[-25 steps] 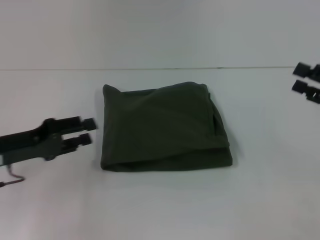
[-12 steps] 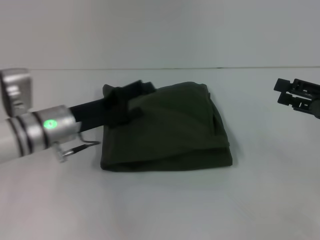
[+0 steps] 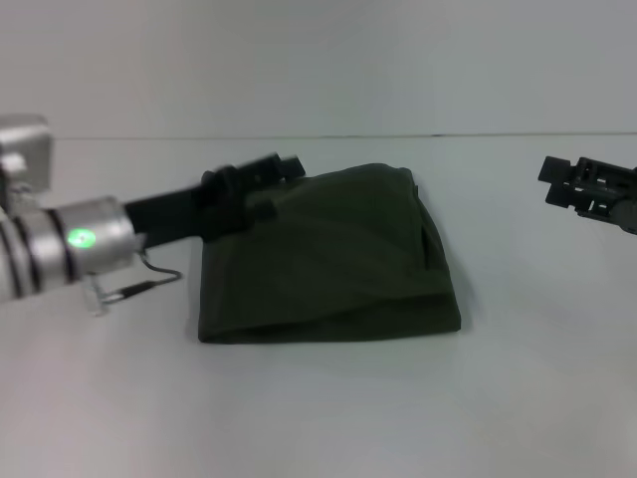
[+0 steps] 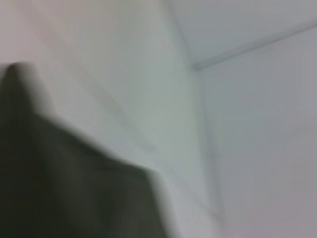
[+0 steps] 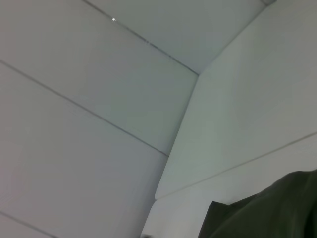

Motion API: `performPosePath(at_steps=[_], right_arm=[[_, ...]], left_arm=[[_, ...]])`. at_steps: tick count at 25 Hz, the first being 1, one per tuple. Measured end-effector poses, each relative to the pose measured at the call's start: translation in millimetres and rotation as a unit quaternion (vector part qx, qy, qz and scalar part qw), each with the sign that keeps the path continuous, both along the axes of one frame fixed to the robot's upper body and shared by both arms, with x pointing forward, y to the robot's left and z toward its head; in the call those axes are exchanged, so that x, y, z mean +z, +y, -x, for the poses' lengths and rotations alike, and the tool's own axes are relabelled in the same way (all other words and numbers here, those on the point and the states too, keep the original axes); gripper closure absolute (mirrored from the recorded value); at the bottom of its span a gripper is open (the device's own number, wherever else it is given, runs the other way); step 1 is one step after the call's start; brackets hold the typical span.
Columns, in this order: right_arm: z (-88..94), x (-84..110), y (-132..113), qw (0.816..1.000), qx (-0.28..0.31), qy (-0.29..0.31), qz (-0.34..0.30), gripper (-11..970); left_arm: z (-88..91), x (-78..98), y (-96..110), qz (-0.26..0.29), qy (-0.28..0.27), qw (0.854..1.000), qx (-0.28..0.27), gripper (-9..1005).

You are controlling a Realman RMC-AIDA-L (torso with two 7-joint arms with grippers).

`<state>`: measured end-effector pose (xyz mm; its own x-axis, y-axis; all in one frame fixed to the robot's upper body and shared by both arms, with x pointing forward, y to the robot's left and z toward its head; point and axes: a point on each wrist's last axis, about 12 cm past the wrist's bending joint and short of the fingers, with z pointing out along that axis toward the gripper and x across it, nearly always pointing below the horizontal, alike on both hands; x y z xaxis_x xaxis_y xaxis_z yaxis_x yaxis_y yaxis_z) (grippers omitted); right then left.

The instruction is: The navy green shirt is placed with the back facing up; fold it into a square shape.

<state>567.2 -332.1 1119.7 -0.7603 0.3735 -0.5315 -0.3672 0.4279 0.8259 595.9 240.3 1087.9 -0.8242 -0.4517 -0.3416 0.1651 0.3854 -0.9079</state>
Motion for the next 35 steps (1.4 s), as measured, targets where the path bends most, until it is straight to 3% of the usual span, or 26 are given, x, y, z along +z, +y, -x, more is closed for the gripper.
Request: performPosePath(at_steps=[3, 5, 7, 12, 16, 22, 35], right_arm=[[1.5, 1.4, 2, 0.999, 0.024, -0.036, 0.025, 195], [2.0, 2.2, 6, 0.995, 0.050, -0.068, 0.056, 195], [1.3, 2.4, 11, 0.986, 0.084, -0.099, 0.101, 195], [-5.7, 3.2, 36, 0.923, 0.195, -0.203, 0.262, 195], [-11.5, 9.6, 65, 0.897, 0.228, -0.239, 0.295, 195], [-4.0, -2.3, 97, 0.891, 0.274, -0.248, 0.263, 195], [-6.3, 0.3, 97, 0.895, 0.265, -0.255, 0.252, 195]], left_arm=[[14.6, 21.6, 22, -0.008, -0.064, 0.995, -0.074, 69], [23.2, 24.8, 36, -0.045, -0.080, 0.989, -0.116, 69], [32.2, 25.2, 47, -0.107, -0.108, 0.974, -0.168, 69], [37.7, 27.8, 55, -0.208, -0.177, 0.932, -0.239, 69], [31.9, 34.4, 47, -0.242, -0.196, 0.908, -0.280, 69], [28.0, 26.6, 26, -0.259, -0.223, 0.896, -0.285, 68], [24.0, 31.0, 21, -0.259, -0.238, 0.891, -0.287, 68]])
